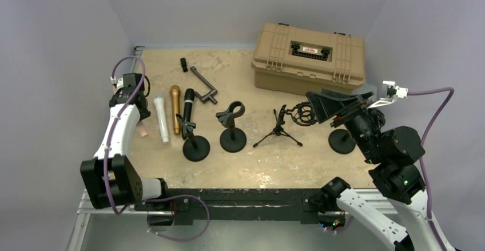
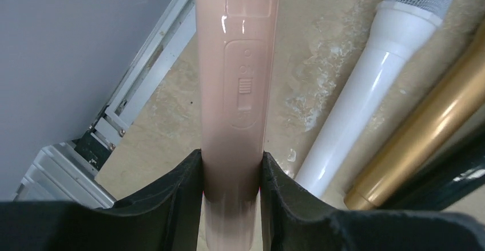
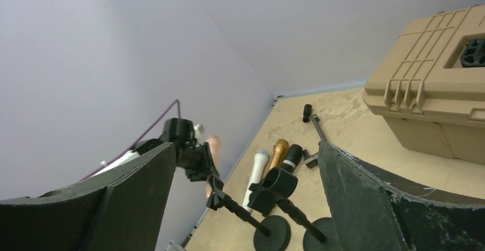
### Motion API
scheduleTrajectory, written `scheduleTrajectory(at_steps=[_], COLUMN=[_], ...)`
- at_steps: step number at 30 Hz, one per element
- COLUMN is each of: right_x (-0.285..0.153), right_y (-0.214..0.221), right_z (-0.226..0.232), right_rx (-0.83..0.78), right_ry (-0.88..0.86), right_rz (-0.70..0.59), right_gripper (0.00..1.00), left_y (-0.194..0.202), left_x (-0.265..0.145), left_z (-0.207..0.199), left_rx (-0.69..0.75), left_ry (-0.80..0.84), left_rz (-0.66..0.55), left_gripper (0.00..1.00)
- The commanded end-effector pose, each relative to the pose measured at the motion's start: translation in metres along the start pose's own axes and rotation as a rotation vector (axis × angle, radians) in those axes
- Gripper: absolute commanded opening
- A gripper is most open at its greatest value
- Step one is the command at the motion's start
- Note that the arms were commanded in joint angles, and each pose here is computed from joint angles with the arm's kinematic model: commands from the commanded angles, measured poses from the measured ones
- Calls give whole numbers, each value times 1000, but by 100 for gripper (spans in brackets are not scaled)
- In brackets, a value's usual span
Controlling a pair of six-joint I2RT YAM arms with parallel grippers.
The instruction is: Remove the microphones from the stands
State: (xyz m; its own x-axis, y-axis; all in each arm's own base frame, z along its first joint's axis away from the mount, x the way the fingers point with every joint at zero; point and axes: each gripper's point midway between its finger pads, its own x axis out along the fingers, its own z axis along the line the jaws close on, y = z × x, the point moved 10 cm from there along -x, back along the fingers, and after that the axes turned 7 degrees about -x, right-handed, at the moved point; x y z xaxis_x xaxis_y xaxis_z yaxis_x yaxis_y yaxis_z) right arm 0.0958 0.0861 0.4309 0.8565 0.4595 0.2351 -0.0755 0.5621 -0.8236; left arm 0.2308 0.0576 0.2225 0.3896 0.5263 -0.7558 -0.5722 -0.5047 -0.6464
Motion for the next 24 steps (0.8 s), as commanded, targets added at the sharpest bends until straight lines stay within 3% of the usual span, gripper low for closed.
scheduleTrajectory(at_steps=[1, 12, 24], right_x=[-6, -27, -36], right_y=[-8, -17, -21], right_z=[4, 5, 8], right_rx=[23, 42, 93], right_ry=[-36, -27, -35], right_rz=[-74, -113, -120], right_gripper=[92, 91, 89], left_y=[-7, 17, 32], left_x=[26, 62, 75], left_z=[-15, -36, -46], left_rx=[3, 126, 168], left_ry=[-10, 77, 155], left_rz=[49, 258, 388], left_gripper=[0, 0, 1])
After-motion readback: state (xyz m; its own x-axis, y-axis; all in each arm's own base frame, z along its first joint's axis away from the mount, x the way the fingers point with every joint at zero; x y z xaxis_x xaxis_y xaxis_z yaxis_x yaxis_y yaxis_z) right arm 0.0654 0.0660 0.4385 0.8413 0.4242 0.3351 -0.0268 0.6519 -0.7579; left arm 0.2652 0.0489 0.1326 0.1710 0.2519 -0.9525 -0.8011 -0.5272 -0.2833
